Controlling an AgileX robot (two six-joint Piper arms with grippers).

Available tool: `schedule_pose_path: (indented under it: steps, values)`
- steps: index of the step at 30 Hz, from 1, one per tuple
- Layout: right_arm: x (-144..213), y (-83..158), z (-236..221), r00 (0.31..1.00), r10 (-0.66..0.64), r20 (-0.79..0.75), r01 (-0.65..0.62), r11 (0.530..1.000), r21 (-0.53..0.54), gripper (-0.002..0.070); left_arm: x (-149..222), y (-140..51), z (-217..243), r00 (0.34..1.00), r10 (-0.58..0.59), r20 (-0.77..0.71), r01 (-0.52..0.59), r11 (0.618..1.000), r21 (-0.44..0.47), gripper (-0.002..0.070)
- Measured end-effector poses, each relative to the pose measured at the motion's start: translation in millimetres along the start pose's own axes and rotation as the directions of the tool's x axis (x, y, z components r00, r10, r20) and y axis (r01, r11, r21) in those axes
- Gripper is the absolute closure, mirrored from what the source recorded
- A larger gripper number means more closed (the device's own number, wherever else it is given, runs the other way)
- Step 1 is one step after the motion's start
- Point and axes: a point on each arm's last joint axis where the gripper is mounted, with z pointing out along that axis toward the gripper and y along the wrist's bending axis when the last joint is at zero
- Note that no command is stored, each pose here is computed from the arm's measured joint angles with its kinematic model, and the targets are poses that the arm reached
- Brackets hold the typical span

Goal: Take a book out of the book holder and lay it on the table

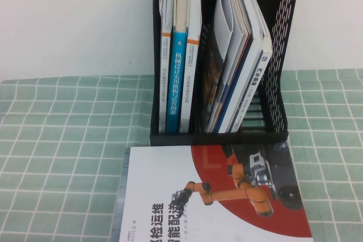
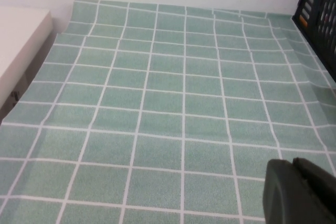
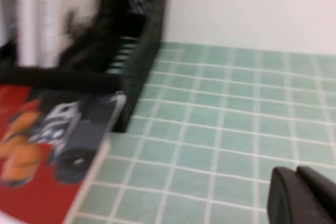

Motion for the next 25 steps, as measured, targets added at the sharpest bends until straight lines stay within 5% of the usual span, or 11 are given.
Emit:
schedule_pose_path:
  steps: [8,15,25]
  values:
    - [13.5,-11.5,11.5,0.997,-0.065,0.049,0.055,0.982,0.181,0.0678,0.0,-0.1,0.0,1.0,0.007,0.0,-0.007,1.0,0.001,0.0678]
    - [45.3,-12.1,22.8,0.997,-0.029,-0.067,0.041,0.983,0.179,0.0678,0.0,-0.1,0.0,1.0,0.007,0.0,-0.007,1.0,0.001,0.0678]
    - [45.6,-12.3,22.7,0.994,-0.071,-0.079,0.084,0.98,0.178,0.0678,0.0,-0.1,0.0,1.0,0.006,0.0,-0.006,1.0,0.001,0.0677]
